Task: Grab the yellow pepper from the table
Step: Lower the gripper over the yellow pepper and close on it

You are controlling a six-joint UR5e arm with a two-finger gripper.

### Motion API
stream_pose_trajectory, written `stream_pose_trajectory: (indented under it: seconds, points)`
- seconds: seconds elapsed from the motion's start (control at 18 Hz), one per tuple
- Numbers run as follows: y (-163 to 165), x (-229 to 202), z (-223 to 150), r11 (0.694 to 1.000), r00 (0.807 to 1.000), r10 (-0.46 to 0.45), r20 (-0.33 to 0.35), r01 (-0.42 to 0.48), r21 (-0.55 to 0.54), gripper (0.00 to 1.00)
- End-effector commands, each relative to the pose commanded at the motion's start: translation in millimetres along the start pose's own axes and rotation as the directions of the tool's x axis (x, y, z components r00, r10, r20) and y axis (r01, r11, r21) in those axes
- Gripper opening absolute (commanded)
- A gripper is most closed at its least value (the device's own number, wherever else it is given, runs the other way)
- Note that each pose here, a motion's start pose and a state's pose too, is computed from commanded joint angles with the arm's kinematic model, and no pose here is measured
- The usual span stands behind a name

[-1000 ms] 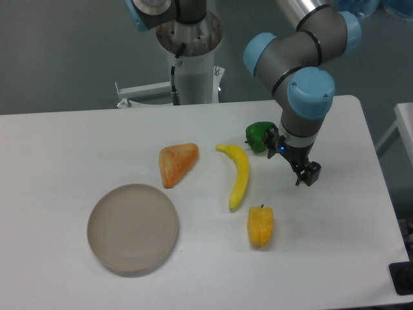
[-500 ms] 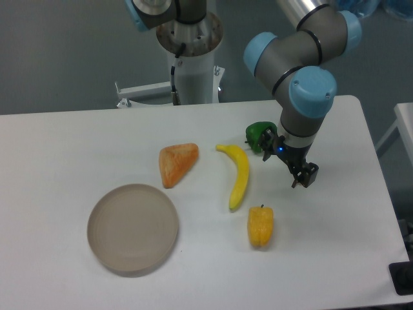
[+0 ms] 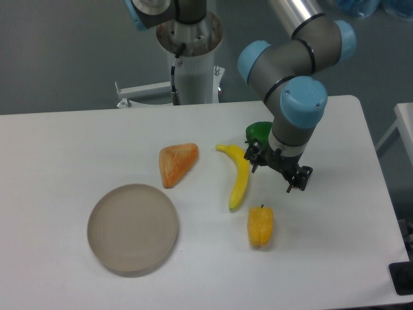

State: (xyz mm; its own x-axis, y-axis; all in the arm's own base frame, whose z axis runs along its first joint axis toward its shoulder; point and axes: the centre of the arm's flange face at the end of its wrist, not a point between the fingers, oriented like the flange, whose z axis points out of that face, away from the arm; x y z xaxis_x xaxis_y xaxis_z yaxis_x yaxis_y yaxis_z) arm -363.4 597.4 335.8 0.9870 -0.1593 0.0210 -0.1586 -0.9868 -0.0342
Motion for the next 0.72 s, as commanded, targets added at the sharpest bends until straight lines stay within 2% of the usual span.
stream_pose_trajectory:
  seconds: [0.17, 0.22, 0.33, 0.72]
  points:
    - [-5.5, -0.6, 5.1, 1.0, 1.0, -0.024, 0.003, 0.024, 0.001, 1.0]
    - [-8.2, -3.8, 9.2, 0.992, 0.992, -0.122, 0.008, 0.122, 0.011, 1.0]
    - [-18.1, -4.9, 16.9, 0.98, 0.98, -0.198, 0.029, 0.197, 0.035, 1.0]
    - [-32.1, -12.5, 41.7, 0.969, 0.969, -0.245, 0.042, 0.243, 0.046, 1.0]
